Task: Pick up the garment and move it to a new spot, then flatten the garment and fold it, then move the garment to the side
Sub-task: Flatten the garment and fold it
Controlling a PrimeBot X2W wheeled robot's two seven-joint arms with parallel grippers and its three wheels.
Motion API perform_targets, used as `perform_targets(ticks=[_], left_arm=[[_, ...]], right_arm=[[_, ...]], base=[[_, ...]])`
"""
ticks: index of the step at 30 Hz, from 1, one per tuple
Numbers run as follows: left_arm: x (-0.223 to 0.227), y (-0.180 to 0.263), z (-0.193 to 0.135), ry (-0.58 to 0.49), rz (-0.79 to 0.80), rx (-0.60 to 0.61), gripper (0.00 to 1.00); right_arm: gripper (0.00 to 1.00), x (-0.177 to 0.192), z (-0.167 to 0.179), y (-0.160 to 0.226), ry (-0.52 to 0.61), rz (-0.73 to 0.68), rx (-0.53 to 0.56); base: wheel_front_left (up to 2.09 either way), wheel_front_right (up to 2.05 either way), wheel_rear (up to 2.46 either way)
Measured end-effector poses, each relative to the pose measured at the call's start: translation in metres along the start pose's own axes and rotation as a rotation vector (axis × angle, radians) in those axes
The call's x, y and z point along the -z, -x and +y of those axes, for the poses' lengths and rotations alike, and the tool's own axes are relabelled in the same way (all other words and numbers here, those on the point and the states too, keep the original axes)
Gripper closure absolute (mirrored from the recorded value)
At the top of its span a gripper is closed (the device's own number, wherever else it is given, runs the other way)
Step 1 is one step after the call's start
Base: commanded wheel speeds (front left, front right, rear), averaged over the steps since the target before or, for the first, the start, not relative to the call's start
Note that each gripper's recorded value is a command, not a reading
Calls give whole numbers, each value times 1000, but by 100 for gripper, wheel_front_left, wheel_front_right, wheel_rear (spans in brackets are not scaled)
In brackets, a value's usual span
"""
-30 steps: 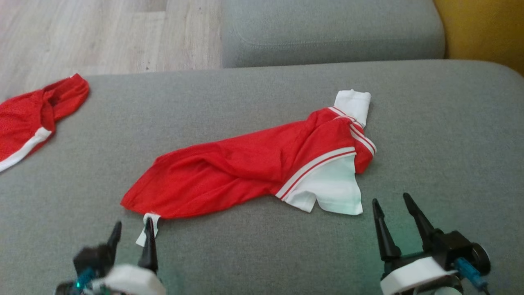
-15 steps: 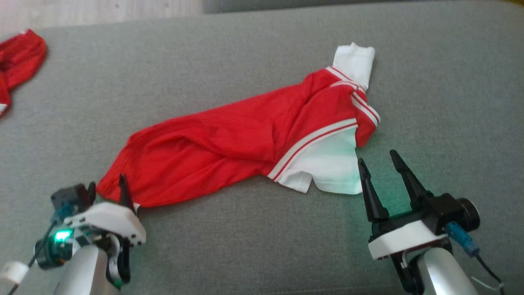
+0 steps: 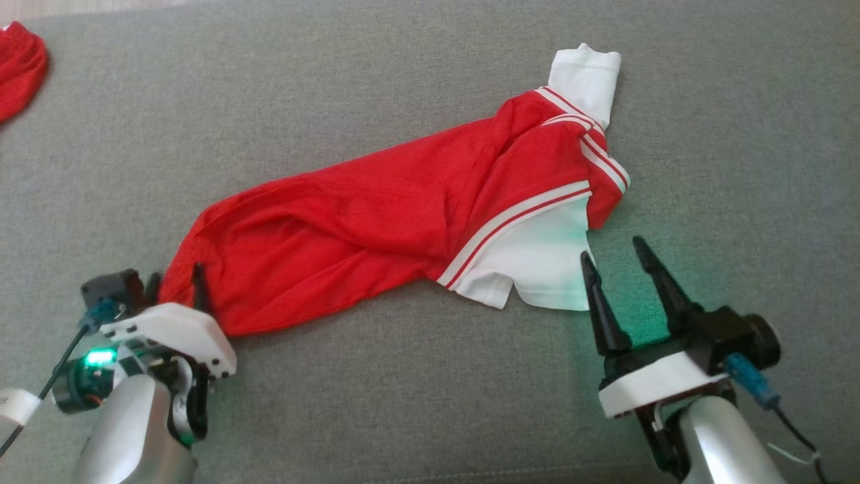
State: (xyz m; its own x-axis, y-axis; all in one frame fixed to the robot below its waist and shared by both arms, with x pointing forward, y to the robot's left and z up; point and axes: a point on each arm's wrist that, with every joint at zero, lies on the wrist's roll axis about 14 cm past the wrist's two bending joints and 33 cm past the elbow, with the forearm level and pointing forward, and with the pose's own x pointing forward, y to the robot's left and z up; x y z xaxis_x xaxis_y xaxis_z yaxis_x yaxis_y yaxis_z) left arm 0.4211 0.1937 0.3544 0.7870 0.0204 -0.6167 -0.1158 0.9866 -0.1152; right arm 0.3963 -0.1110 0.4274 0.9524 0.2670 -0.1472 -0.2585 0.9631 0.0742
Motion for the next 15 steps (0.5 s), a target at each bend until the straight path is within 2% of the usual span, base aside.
perform_targets(ticks=[2,15], left_arm=[[-2,1,-3,-4,-2,9,100],[5,26,-10,-7,-31,55,100]], right_arm=[[0,10,2,1,-5,31,-6],[0,49,8,-1,-34,224,-25]], base=[[0,0,0],[0,0,0]])
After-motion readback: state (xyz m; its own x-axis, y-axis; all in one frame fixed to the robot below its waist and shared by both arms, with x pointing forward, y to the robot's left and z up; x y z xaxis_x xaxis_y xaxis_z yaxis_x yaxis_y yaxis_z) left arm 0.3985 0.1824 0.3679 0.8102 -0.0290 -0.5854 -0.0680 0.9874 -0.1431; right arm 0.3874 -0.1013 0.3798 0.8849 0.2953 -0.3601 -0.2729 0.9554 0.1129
